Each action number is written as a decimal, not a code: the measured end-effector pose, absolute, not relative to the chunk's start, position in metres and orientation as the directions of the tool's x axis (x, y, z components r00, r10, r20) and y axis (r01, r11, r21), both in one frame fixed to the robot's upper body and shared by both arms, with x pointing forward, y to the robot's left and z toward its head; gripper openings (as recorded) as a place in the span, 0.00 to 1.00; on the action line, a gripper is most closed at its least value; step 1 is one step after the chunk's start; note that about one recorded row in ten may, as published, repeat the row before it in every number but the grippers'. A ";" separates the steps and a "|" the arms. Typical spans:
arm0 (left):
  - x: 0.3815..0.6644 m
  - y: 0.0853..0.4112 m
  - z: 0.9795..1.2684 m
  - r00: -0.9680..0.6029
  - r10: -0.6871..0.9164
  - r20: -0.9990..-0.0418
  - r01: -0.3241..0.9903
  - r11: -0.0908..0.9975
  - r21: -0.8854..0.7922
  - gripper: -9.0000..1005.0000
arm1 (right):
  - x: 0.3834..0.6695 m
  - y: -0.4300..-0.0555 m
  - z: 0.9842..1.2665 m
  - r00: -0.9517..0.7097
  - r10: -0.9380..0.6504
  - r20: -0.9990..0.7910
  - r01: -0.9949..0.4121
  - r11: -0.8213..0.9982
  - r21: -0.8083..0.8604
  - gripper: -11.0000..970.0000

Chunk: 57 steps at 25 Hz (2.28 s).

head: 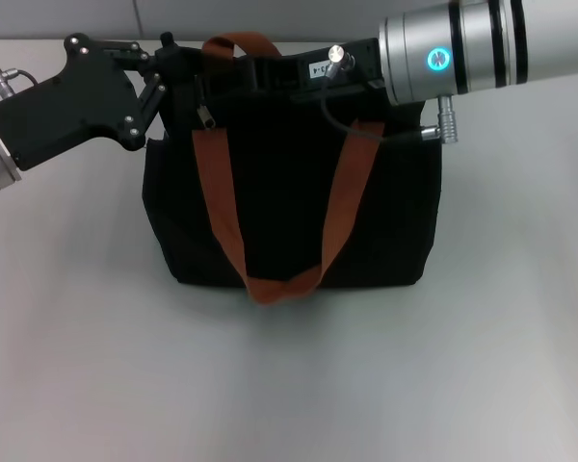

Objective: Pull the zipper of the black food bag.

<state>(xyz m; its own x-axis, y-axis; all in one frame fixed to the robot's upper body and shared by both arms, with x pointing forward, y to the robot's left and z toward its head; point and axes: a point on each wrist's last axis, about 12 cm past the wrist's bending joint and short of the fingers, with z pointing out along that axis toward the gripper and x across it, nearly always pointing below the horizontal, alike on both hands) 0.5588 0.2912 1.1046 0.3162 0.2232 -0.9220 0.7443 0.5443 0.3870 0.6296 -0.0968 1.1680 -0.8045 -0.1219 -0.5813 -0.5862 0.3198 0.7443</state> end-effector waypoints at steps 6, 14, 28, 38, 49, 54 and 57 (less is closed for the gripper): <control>0.557 0.293 1.103 0.311 0.225 -0.923 0.742 0.549 0.384 0.03 | 0.630 -0.101 1.167 -0.809 -0.108 -0.578 -0.578 0.327 0.747 0.37; 0.556 0.293 1.103 0.310 0.222 -0.924 0.745 0.547 0.381 0.03 | 0.632 -0.102 1.166 -0.805 -0.101 -0.584 -0.580 0.337 0.741 0.11; 0.556 0.293 1.104 0.302 0.213 -0.929 0.751 0.547 0.369 0.03 | 0.631 -0.096 1.167 -0.798 -0.133 -0.588 -0.594 0.339 0.729 0.07; 0.556 0.292 1.104 0.306 0.207 -0.929 0.754 0.542 0.370 0.03 | 0.630 -0.095 1.166 -0.797 -0.141 -0.588 -0.597 0.338 0.728 0.09; 0.555 0.294 1.105 0.306 0.206 -0.930 0.751 0.549 0.368 0.03 | 0.631 -0.095 1.172 -0.762 -0.172 -0.624 -0.640 0.348 0.685 0.02; 0.555 0.293 1.104 0.305 0.203 -0.931 0.752 0.548 0.366 0.03 | 0.633 -0.095 1.174 -0.756 -0.197 -0.624 -0.646 0.380 0.662 0.01; 0.555 0.294 1.104 0.302 0.200 -0.932 0.753 0.549 0.362 0.03 | 0.634 -0.094 1.177 -0.754 -0.209 -0.623 -0.647 0.396 0.651 0.01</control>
<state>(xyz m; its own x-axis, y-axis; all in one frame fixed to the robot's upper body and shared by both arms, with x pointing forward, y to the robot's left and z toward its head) 0.5546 0.2937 1.1044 0.3024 0.1997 -0.9320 0.7535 0.5488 0.3621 0.6344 -0.0942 1.1768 -0.7541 -0.2089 -0.6226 -0.6474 0.3962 0.6511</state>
